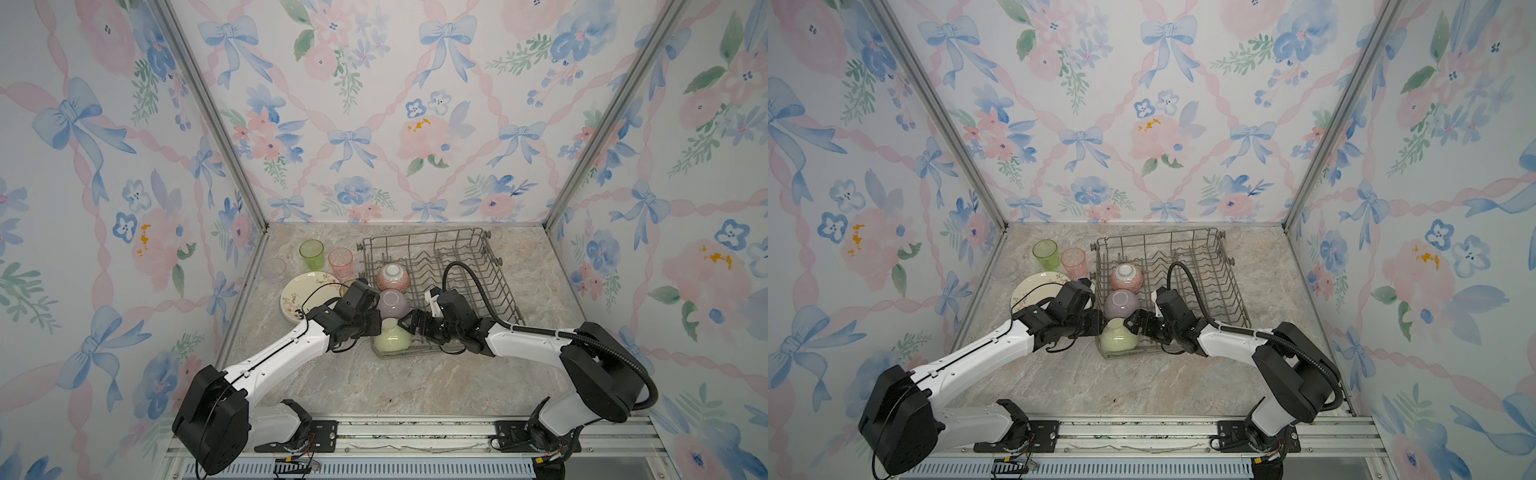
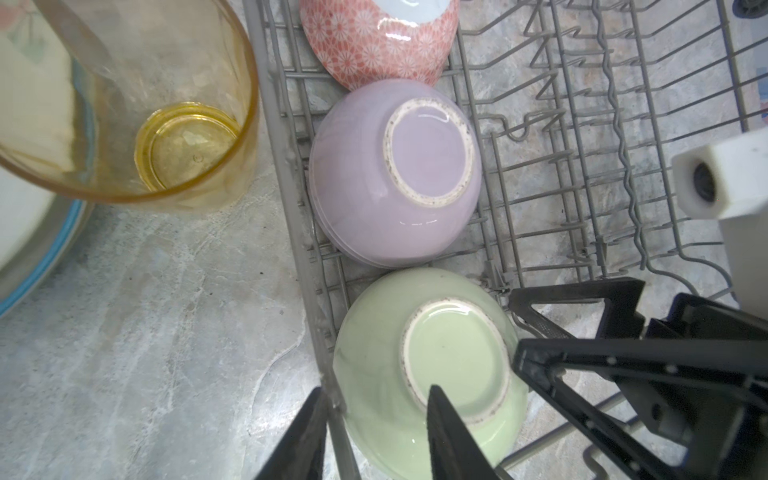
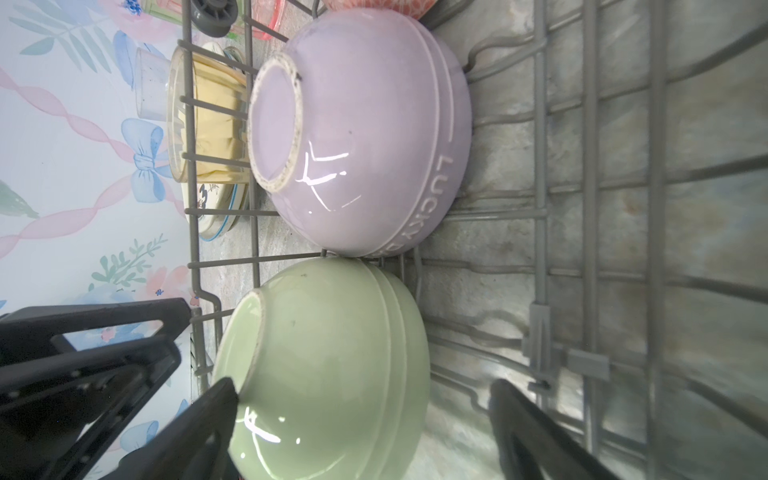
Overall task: Unload the mixed dishes from the dish rack
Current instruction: 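Move the right gripper over the pale green bowl while the left gripper hovers above it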
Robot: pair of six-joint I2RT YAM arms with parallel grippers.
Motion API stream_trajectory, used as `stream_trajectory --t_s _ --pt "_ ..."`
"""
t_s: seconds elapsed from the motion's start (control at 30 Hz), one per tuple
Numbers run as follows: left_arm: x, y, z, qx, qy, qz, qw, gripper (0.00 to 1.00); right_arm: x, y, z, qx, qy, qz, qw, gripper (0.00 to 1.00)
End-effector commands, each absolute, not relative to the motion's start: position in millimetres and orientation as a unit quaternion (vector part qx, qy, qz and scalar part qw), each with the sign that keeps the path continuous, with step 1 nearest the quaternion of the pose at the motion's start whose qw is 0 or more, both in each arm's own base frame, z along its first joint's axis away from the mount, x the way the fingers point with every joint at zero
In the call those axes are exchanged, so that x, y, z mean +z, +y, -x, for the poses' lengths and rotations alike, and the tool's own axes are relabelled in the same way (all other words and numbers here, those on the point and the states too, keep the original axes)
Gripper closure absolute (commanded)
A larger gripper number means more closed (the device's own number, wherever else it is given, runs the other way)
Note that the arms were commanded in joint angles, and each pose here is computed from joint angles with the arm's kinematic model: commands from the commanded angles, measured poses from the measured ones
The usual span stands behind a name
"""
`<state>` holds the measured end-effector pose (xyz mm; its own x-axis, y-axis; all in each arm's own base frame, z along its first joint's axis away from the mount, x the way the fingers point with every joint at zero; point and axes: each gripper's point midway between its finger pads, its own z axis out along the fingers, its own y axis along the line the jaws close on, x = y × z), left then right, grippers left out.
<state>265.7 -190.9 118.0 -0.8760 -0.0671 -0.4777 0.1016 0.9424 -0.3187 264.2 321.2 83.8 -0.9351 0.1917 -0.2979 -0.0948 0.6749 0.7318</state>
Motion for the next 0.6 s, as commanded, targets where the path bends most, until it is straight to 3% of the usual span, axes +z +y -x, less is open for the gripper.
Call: stream_trajectory --t_s 0.0,0.43,0.57 --pt "111.7 -195.3 -262.7 -0.184 0.953 -0.012 0.24 0.63 77.2 326.8 -255.3 0.399 0.901 -0.029 0.169 0.05" --pt "101.6 -195.9 -260.4 -0.185 0.955 -0.016 0.232 0.66 83.1 337.8 -248.0 0.425 0.889 -0.051 0.161 0.04" --pt "103.5 -196.9 -260.7 -0.188 0.954 -0.02 0.233 0.67 75.5 323.3 -245.2 0.369 0.915 -0.046 0.156 0.02"
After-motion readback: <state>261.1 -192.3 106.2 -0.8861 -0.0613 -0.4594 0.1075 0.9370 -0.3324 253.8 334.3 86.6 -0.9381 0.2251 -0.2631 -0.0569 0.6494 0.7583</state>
